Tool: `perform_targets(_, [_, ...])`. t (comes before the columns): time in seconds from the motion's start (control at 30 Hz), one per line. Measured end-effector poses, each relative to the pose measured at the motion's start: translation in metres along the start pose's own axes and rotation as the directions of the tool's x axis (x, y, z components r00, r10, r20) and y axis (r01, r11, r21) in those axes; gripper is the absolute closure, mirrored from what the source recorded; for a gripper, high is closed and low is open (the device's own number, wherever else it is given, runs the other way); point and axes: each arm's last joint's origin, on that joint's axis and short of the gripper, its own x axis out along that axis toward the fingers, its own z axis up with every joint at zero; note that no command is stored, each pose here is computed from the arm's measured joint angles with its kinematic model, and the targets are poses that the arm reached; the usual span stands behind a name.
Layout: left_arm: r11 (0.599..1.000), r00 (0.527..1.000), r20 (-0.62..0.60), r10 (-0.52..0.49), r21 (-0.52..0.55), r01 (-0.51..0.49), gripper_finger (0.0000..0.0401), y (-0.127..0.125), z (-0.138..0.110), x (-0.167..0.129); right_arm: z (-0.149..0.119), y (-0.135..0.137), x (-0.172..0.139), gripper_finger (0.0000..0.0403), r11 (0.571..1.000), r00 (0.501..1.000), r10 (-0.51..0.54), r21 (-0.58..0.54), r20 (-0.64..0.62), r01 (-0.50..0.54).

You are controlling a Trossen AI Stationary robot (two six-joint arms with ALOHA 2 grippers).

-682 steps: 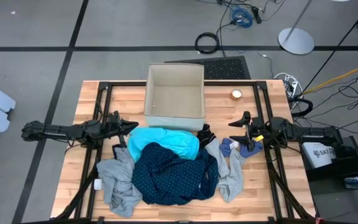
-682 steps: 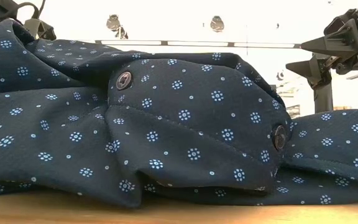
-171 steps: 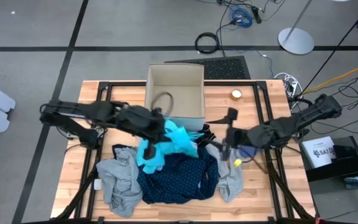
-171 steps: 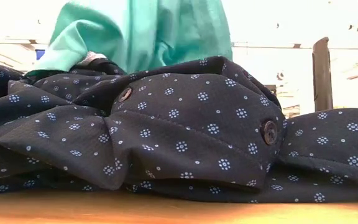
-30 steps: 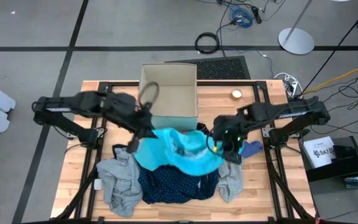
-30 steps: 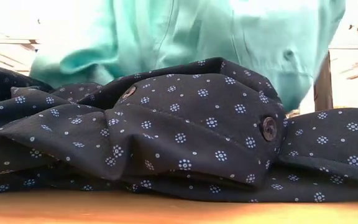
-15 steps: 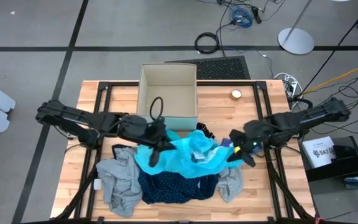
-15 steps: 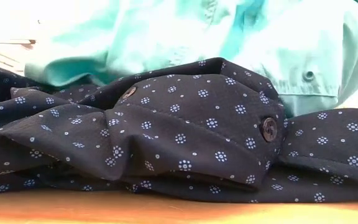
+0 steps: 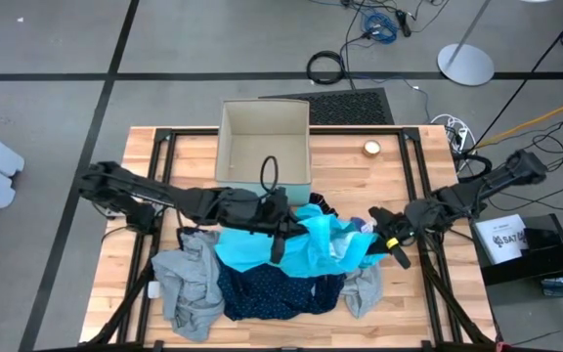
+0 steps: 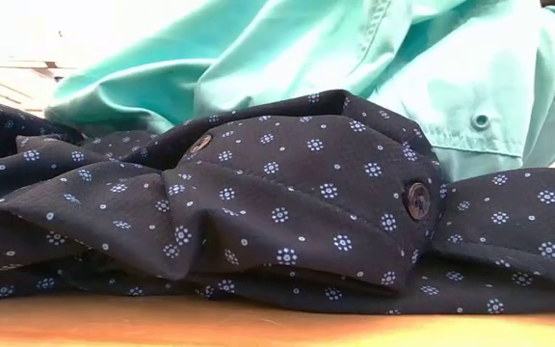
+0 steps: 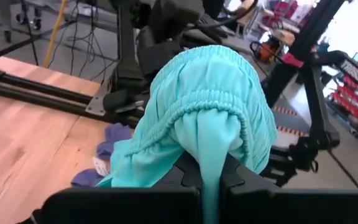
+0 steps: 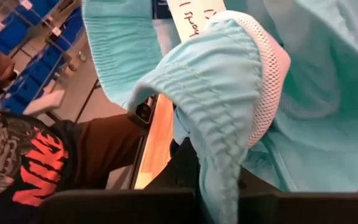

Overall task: Sort clothes
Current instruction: Put the light blue shorts into the white laundry organizer

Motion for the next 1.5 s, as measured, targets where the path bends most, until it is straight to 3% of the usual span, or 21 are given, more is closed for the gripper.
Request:
perform_targets(0.3, [1.000, 0.996, 0.085, -0.023, -0.009, 0.024, 0.0399, -0.001, 0.009, 0.000, -0.003, 0.006, 0.000, 0.0402, 0.996, 1.000, 0.028, -0.080, -0.002, -0.029])
perform_targets(0.57, [0.999, 0.996, 0.085, -0.031, -0.007, 0.031, 0.0399, -0.003, 0.008, 0.000, 0.001, 0.019, 0.004, 0.0402, 0.994, 0.993, 0.050, -0.101, 0.108, -0.039])
perform_targets(0.73, [0.998, 0.996, 0.057, -0.063, -0.002, 0.064, 0.0399, -0.006, 0.002, 0.004, 0.006, 0.027, 0.017, 0.0402, 0.989, 0.979, 0.047, -0.148, 0.199, -0.017])
perform_targets(0.93, [0.994, 0.994, -0.015, -0.106, -0.001, 0.106, 0.0400, -0.003, -0.015, 0.019, 0.017, 0.037, 0.037, 0.0402, 0.960, 0.936, 0.123, -0.279, 0.331, -0.028])
perform_targets(1.1, [0.981, 0.981, -0.040, -0.189, 0.027, 0.190, 0.0396, 0.000, -0.016, 0.024, 0.022, 0.029, 0.056, 0.0402, 0.958, 0.924, 0.081, -0.285, 0.374, 0.032])
perform_targets(1.3, [0.973, 0.981, -0.043, -0.191, 0.126, 0.195, 0.0341, 0.000, -0.017, 0.024, 0.030, 0.017, 0.067, 0.0403, 0.959, 0.903, 0.049, -0.273, 0.426, 0.076])
perform_targets(1.5, [0.977, 0.984, -0.049, -0.169, 0.126, 0.174, 0.0254, 0.005, -0.016, 0.024, 0.036, 0.016, 0.065, 0.0403, 0.953, 0.880, 0.062, -0.290, 0.470, 0.088])
